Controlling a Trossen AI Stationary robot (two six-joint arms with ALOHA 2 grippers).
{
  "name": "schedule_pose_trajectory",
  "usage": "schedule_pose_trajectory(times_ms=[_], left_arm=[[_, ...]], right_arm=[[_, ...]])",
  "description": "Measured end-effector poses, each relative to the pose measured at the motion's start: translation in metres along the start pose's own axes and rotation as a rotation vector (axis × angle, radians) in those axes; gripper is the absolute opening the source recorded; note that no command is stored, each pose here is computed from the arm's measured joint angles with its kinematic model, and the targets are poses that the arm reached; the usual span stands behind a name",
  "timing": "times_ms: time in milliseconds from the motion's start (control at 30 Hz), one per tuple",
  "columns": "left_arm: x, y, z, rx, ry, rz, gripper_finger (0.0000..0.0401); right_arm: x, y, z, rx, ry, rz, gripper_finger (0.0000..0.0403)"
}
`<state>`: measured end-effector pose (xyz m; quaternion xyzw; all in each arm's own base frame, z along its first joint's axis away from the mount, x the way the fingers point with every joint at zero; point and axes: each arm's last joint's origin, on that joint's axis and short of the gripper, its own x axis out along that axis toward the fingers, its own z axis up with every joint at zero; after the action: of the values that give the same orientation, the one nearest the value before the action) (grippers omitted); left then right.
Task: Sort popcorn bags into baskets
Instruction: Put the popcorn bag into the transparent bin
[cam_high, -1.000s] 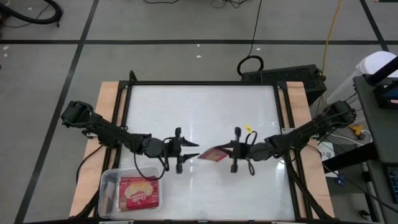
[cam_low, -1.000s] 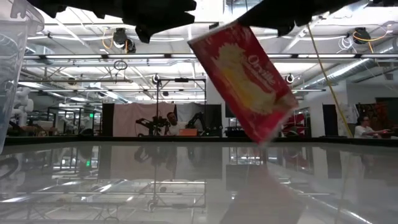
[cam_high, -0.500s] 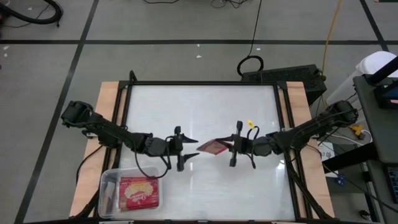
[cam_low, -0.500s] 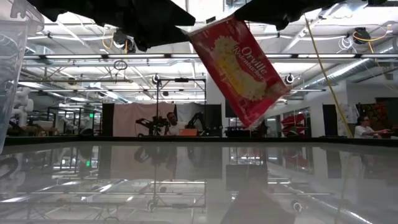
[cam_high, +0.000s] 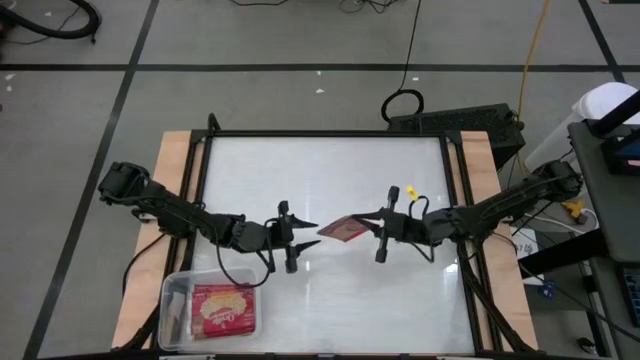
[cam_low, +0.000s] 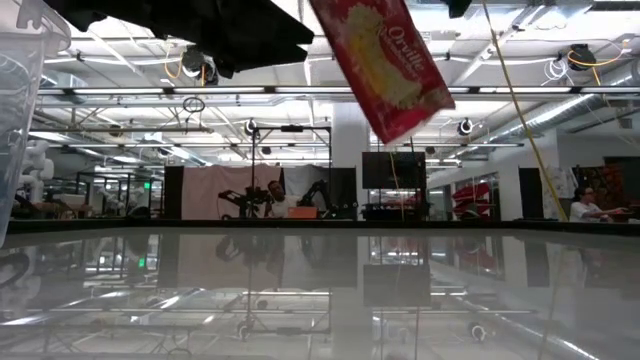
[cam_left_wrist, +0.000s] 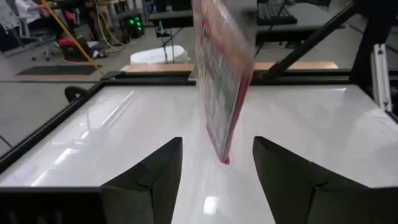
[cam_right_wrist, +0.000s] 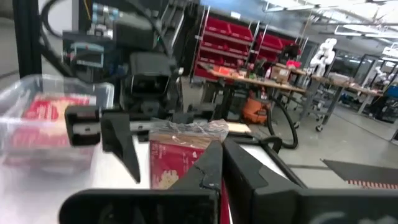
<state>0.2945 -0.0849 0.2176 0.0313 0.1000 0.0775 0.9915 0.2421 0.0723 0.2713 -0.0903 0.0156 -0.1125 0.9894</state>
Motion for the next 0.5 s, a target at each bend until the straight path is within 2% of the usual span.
schedule_pose_trajectory(times_ms=[133, 333, 500], left_arm=[[0.002, -0.001, 0.002, -0.02, -0.037, -0.007, 0.0216], [0.015, -0.014, -0.006, -0.006, -0.157, -0.085, 0.0238], [0.027, -0.016, -0.014, -0.012, -0.247, -0.04, 0.0252]], right_arm=[[-0.006, -0.005, 0.008, 0.013, -0.034, -0.006, 0.0], [-0.009, -0.011, 0.014, 0.019, -0.064, -0.045, 0.0], [-0.009, -0.011, 0.018, 0.037, -0.101, -0.053, 0.0]])
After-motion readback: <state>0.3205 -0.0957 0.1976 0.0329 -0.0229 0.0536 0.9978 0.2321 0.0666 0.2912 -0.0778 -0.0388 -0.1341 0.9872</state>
